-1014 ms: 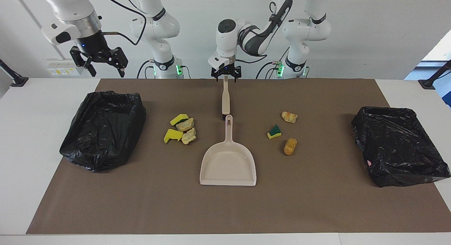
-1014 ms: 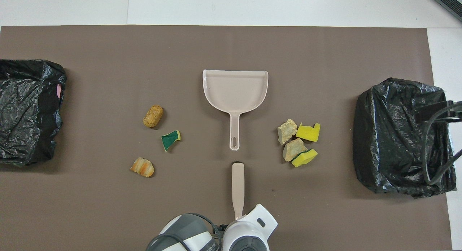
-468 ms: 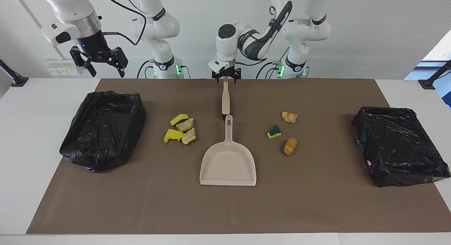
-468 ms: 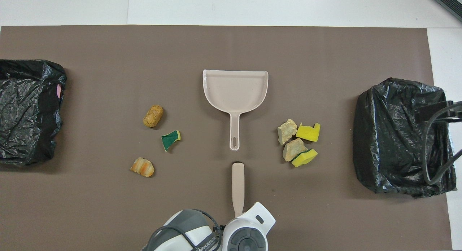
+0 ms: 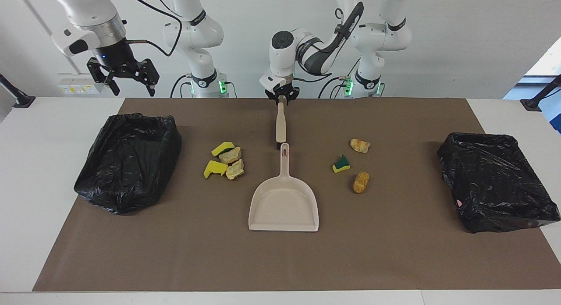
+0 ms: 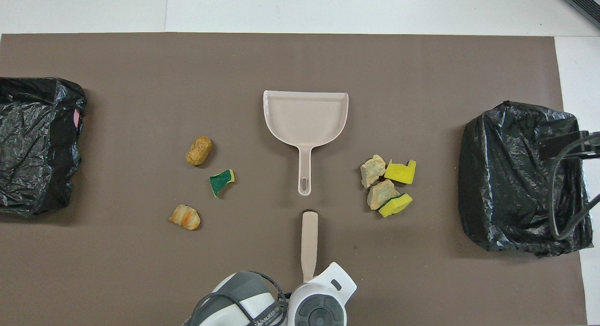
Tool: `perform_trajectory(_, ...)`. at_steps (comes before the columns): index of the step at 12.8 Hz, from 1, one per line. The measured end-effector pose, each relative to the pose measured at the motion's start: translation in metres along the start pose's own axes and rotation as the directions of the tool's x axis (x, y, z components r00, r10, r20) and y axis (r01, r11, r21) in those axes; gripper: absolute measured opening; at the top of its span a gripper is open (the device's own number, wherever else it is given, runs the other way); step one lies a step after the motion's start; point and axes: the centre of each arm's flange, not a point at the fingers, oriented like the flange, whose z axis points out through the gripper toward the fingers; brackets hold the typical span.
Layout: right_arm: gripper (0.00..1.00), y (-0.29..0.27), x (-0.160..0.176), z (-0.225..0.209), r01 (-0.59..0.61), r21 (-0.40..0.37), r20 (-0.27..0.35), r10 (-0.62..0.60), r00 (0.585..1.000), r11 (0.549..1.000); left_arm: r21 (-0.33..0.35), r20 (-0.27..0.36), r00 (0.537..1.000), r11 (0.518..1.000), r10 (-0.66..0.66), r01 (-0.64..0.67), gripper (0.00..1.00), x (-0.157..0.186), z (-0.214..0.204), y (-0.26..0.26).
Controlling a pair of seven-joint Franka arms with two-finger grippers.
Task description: Sweep and dump trash in bin
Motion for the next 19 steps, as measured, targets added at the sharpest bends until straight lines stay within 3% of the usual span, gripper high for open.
perform_trajectory(1,1.00,0.000,0.000,0.000,0.000,0.000,0.000,0.000,1.000,1.000,0.000,0.000,1.000,1.000,0.001,-0.001,0.34,0.001,0.000,-0.001)
perform_trajectory(2,1.00,0.000,0.000,0.000,0.000,0.000,0.000,0.000,1.000,1.000,0.000,0.000,1.000,1.000,0.001,-0.001,0.26,0.002,0.000,-0.001)
perform_trajectory(6,1.00,-0.010,0.000,-0.001,0.020,-0.001,-0.003,-0.020,1.000,1.000,0.016,0.013,0.999,0.999,0.044,-0.044,0.26,0.003,0.001,-0.005)
perform_trajectory(9,1.00,-0.046,0.012,0.005,0.072,-0.002,-0.055,-0.072,0.996,0.997,0.063,0.039,0.994,0.993,0.101,-0.103,0.26,0.007,-0.004,-0.019)
perform_trajectory(11,1.00,-0.092,0.028,0.026,0.039,0.011,-0.071,-0.038,0.997,0.999,0.104,0.062,0.993,0.989,0.102,-0.108,0.26,0.009,-0.010,-0.030)
perform_trajectory(14,1.00,-0.149,0.055,0.076,-0.061,0.086,-0.047,0.065,0.997,0.994,0.156,0.093,0.994,0.985,0.056,-0.071,0.26,0.026,-0.037,-0.060)
perform_trajectory(19,1.00,-0.242,0.072,0.156,-0.109,0.108,0.001,0.109,0.994,0.988,0.146,0.057,0.996,0.988,-0.064,0.055,0.26,0.064,-0.094,-0.135)
